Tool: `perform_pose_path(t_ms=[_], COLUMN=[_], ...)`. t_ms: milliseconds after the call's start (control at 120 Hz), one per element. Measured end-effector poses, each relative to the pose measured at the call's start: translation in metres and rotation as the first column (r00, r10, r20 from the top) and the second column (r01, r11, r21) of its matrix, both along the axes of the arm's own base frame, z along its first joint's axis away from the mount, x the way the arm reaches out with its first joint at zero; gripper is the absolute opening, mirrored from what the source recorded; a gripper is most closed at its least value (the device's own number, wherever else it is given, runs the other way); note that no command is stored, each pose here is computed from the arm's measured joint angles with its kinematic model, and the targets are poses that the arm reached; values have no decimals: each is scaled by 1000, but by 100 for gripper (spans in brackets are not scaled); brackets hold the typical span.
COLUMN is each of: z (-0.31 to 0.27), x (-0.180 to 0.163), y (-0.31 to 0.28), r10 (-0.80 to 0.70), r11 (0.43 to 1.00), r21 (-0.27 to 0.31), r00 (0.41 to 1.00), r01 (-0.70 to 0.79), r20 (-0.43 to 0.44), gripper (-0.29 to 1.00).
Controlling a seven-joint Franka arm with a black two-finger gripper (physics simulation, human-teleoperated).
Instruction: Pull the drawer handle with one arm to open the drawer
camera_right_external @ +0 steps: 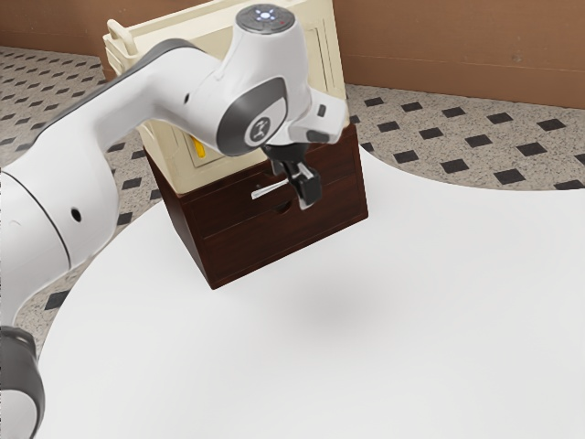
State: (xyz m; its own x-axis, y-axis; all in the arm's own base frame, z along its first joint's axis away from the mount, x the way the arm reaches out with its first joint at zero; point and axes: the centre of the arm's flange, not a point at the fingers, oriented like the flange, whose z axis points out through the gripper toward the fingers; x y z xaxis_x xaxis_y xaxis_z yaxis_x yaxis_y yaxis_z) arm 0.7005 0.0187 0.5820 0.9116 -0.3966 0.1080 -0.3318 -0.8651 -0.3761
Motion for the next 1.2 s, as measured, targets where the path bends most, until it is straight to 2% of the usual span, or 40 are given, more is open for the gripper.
perform_pose_path(t_ms=[875,1083,1200], z=[-21,-31,-32], x=[14,18,18], y=[28,27,26], r10=[20,18,18], r11=[1000,1000,1000], r21=[12,11,9], r00=[1000,1000,1000], r01=[-20,-18,-18], r20=[22,12,10], gripper=[62,59,53])
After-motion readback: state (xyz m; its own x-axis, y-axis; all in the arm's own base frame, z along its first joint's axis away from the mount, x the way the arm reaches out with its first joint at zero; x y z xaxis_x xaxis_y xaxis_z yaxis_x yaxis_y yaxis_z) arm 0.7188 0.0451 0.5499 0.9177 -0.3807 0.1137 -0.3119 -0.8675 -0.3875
